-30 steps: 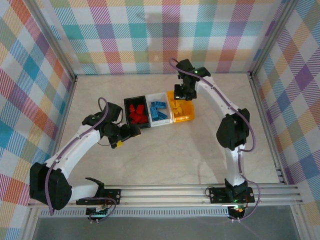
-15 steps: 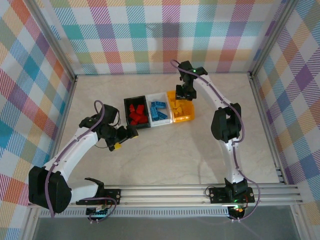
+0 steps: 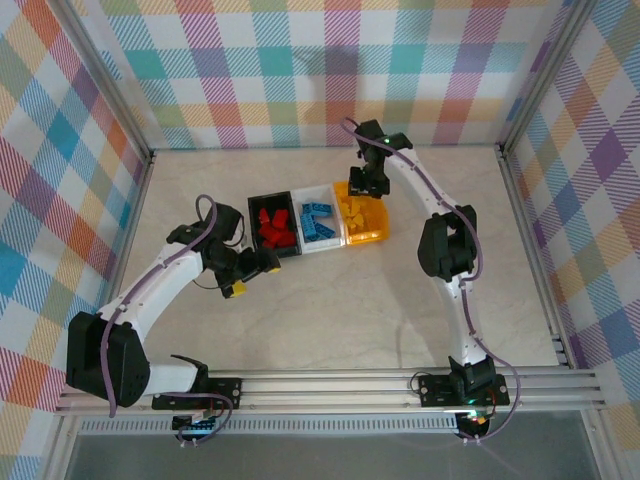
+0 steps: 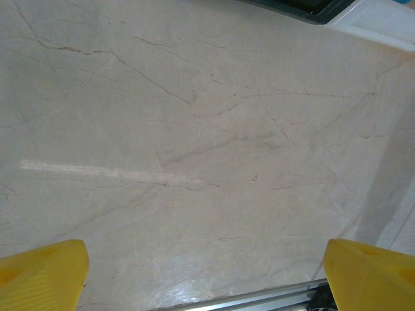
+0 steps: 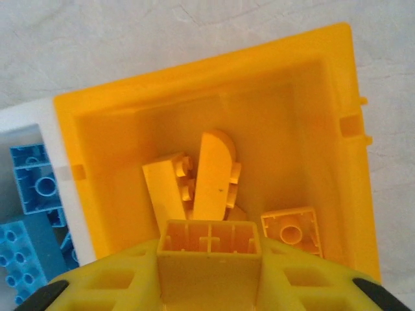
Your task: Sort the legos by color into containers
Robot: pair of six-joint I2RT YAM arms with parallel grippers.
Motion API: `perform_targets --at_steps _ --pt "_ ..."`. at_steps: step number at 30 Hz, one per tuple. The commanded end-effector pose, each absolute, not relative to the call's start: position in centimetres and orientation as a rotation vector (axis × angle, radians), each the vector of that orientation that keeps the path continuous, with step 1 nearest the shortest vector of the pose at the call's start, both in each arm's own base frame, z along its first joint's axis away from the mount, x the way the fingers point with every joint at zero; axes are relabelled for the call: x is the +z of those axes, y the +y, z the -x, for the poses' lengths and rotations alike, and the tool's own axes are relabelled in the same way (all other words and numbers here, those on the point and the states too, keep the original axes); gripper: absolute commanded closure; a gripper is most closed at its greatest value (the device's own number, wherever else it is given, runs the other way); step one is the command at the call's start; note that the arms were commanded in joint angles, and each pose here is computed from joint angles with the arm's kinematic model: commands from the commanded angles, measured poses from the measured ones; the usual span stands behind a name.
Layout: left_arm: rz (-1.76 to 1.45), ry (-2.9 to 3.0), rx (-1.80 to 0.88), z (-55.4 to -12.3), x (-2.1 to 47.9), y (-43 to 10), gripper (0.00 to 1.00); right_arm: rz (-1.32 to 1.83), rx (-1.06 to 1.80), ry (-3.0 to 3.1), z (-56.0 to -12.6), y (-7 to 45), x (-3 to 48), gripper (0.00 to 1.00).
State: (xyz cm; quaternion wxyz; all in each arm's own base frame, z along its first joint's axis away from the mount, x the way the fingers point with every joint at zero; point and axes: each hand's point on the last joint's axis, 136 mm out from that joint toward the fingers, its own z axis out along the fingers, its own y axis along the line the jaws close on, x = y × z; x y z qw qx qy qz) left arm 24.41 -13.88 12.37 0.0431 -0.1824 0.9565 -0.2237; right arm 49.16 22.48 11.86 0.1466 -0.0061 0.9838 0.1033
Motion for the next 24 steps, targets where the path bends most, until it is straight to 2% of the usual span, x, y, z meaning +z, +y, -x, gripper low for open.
perform_targets --at_steps 1,7,14,20,24 --pt "0.555 2.935 -0.698 -24.2 12.7 -13.7 0.07 0.018 0.326 2.826 -49.7 22.7 12.0 0.65" --pt "0.557 2.935 -0.701 -23.9 12.6 -13.6 0.07 0.023 0.322 2.828 -49.7 22.7 11.9 0.64" --pt "0.557 2.926 -0.696 -23.5 12.9 -13.4 0.07 0.026 0.323 2.821 -49.7 22.7 12.4 0.59" --pt "0.565 2.909 -0.699 -23.2 13.2 -13.2 0.07 0.036 0.305 2.818 -49.3 22.3 13.1 0.39" --pt "0.57 2.896 -0.701 -23.1 13.4 -13.1 0.07 0.036 0.307 2.793 -49.1 22.1 14.7 0.34"
